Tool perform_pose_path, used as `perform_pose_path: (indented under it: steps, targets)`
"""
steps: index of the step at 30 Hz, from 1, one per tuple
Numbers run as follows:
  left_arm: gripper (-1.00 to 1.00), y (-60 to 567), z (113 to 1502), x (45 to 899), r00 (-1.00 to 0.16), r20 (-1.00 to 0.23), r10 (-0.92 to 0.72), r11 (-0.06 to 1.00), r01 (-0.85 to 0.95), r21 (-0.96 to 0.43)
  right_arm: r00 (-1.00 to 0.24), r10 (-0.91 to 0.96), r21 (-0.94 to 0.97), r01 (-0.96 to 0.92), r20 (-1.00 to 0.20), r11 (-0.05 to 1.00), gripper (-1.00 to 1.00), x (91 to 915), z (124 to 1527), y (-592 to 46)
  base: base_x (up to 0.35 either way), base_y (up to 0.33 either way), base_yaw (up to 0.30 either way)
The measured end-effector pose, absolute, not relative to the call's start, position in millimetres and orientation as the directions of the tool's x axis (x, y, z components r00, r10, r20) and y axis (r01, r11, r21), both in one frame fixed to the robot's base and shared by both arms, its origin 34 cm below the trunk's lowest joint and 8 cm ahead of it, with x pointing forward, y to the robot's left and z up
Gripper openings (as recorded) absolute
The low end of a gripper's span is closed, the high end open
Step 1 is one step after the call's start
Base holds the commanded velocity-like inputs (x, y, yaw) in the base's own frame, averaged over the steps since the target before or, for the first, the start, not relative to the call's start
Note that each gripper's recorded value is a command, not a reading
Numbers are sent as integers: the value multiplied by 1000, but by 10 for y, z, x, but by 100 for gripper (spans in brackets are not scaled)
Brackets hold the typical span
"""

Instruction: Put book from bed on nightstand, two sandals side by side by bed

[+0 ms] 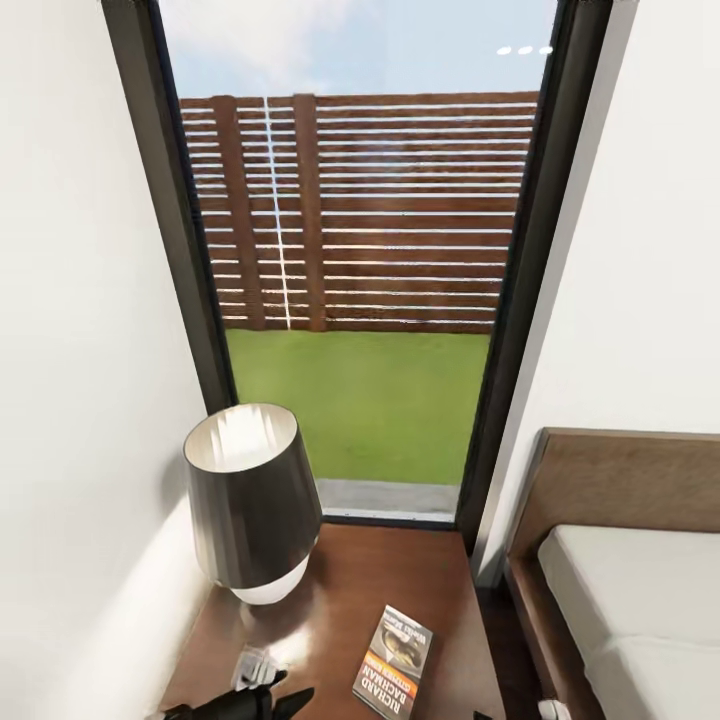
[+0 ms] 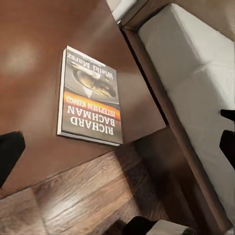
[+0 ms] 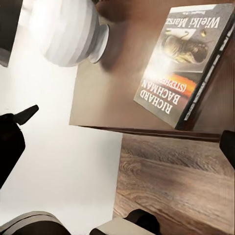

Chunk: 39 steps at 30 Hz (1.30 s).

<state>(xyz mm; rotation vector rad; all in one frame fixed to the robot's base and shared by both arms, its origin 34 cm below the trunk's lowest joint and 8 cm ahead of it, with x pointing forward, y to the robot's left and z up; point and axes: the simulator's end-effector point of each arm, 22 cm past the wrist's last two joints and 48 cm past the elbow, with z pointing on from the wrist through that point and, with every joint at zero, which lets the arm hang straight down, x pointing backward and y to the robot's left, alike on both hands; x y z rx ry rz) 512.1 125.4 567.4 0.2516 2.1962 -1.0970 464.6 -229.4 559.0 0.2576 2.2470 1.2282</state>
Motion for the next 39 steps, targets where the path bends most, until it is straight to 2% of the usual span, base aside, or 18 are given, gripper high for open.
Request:
perform_pose_path:
  steps: [9,17,21,23,32,37,39]
  targets:
    - [100,1590,5473,4974,-779,-618,-104,748,348,-565,-837,422,822,-58,-350,566,100,4343,5600,-2242,0,0,0]
    - [100,1653,5539,4932,-786,-610,-105,770,324,-550,-845,424,822,-30,-325,568,100,4170,5663,-2245,0,0,0]
    - [100,1797,5458,4879,-796,-597,-102,819,273,-505,-848,421,814,-21,-323,580,100,4098,5684,-2263,0,0,0]
    - [100,1922,5360,4798,-807,-583,-100,857,228,-462,-852,414,791,0,-320,612,100,3920,5601,-2314,0,0,0]
    - [100,2105,5217,4348,-846,-525,-96,903,147,-403,-842,365,691,-12,-397,723,100,3519,5504,-2493,0,0,0]
    - [100,2387,5066,4009,-872,-480,-94,953,61,-297,-841,347,624,15,-415,782,100,3493,5450,-2615,0,0,0]
    - [100,2602,5004,3906,-882,-465,-74,979,24,-202,-882,255,508,20,-396,861,100,3335,5249,-2754,0,0,0]
